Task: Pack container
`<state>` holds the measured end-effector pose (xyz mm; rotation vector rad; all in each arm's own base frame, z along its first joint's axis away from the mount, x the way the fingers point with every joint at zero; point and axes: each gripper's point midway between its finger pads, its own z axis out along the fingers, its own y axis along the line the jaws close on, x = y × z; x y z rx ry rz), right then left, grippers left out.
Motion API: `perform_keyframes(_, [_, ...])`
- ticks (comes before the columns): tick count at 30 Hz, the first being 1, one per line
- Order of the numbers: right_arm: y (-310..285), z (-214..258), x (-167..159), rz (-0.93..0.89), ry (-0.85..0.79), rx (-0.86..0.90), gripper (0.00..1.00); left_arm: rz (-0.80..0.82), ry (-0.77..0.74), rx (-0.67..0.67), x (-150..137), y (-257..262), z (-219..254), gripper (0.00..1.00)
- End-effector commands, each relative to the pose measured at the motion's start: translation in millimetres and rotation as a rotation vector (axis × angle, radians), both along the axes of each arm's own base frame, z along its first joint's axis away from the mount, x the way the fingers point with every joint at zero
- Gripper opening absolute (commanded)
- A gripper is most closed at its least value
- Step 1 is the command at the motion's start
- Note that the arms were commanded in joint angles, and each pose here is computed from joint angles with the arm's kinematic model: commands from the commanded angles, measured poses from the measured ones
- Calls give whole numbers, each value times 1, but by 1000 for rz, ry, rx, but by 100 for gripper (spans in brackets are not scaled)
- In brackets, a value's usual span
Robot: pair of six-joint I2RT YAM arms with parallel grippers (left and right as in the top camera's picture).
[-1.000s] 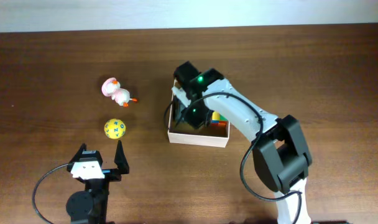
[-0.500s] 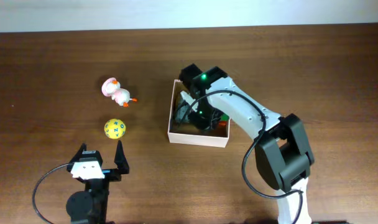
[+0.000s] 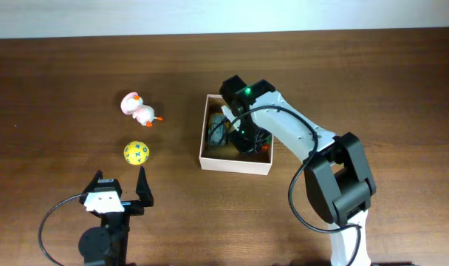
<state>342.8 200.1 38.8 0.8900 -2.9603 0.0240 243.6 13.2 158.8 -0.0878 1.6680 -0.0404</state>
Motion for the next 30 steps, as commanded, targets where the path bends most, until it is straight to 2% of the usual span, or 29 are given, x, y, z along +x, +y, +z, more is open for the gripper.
perform_keyframes(1, [-18, -8, 7, -25, -23, -56, 4, 0, -4, 19, 0, 0, -1, 99])
perform_keyframes(10, [-38, -9, 28, -72, -81, -78, 4, 0, -4, 19, 0, 0, -1, 99])
perform_keyframes(23, [-29, -8, 54, -84, -180, -25, 4, 0, -4, 19, 0, 0, -1, 99])
perform_keyframes(30, [-23, -9, 47, -79, -149, 7, 4, 0, -4, 19, 0, 0, -1, 99])
